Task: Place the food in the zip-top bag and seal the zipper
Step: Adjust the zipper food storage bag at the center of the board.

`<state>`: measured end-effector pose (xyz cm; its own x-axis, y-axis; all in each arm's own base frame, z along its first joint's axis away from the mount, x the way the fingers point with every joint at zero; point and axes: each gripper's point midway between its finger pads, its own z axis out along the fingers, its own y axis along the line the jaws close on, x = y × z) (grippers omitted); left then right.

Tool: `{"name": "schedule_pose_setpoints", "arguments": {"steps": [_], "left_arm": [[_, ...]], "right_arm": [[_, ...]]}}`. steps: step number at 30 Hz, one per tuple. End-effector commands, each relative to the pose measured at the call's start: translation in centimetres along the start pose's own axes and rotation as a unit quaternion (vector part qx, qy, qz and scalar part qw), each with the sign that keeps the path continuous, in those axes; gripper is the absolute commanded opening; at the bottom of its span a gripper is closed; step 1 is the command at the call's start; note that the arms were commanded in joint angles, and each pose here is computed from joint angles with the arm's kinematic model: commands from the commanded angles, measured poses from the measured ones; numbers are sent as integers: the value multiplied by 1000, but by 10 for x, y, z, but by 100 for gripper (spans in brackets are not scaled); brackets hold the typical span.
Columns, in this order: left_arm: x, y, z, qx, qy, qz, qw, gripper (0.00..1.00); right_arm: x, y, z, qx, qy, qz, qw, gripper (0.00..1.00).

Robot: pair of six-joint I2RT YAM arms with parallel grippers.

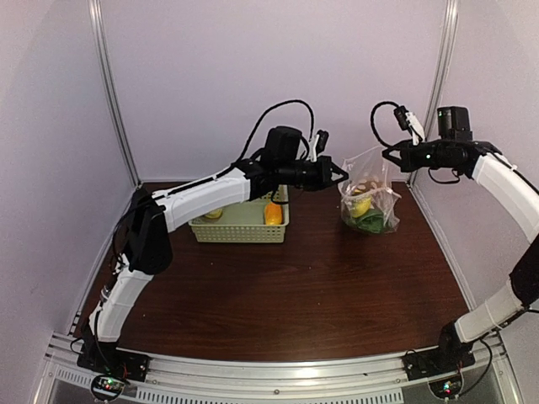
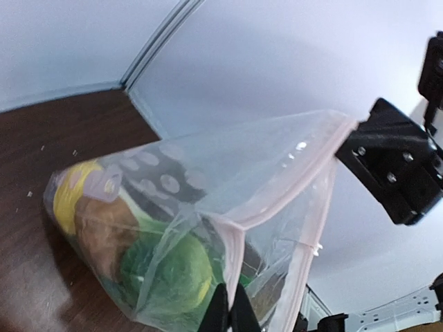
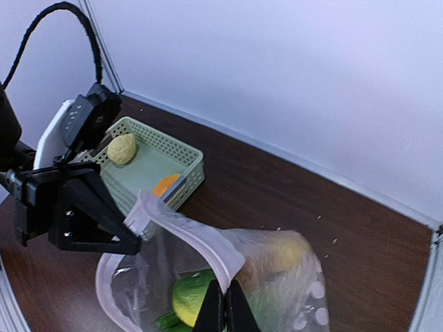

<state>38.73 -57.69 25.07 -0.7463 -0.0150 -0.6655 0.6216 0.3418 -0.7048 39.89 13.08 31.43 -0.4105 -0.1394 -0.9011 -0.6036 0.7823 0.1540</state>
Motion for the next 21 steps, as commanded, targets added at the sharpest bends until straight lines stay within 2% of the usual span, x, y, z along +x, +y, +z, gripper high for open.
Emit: {"name": "schedule_pose_setpoints", "arguments": {"steps": [1, 3, 6, 8, 11, 13, 18, 21], "left_arm": [[-64, -94, -31, 133, -79, 88, 984, 0], [-75, -108, -40, 133, -101, 102, 981, 0], [-75, -70, -37, 35, -107, 63, 992, 3], [-69, -74, -35, 59, -103, 52, 992, 4], [-62, -63, -25, 49, -91, 42, 994, 3], [-64, -73, -27, 69, -93, 51, 992, 0], [-76, -81, -31, 85, -118, 78, 986, 0], [-74, -75, -29, 77, -114, 89, 987, 7]], "right_arm": [[-69, -36, -45, 153, 5, -85, 985, 0], [-84, -42, -56, 187, 1, -102, 977, 0], [-71, -40, -50, 179, 24, -105, 978, 0], [-54, -42, -41, 170, 47, -93, 980, 0], [-36, -44, -32, 164, 66, -83, 981, 0], [-41, -41, -35, 161, 57, -82, 982, 0], [-74, -39, -54, 190, -1, -93, 977, 0], [-85, -38, -58, 192, -20, -88, 977, 0]]}}
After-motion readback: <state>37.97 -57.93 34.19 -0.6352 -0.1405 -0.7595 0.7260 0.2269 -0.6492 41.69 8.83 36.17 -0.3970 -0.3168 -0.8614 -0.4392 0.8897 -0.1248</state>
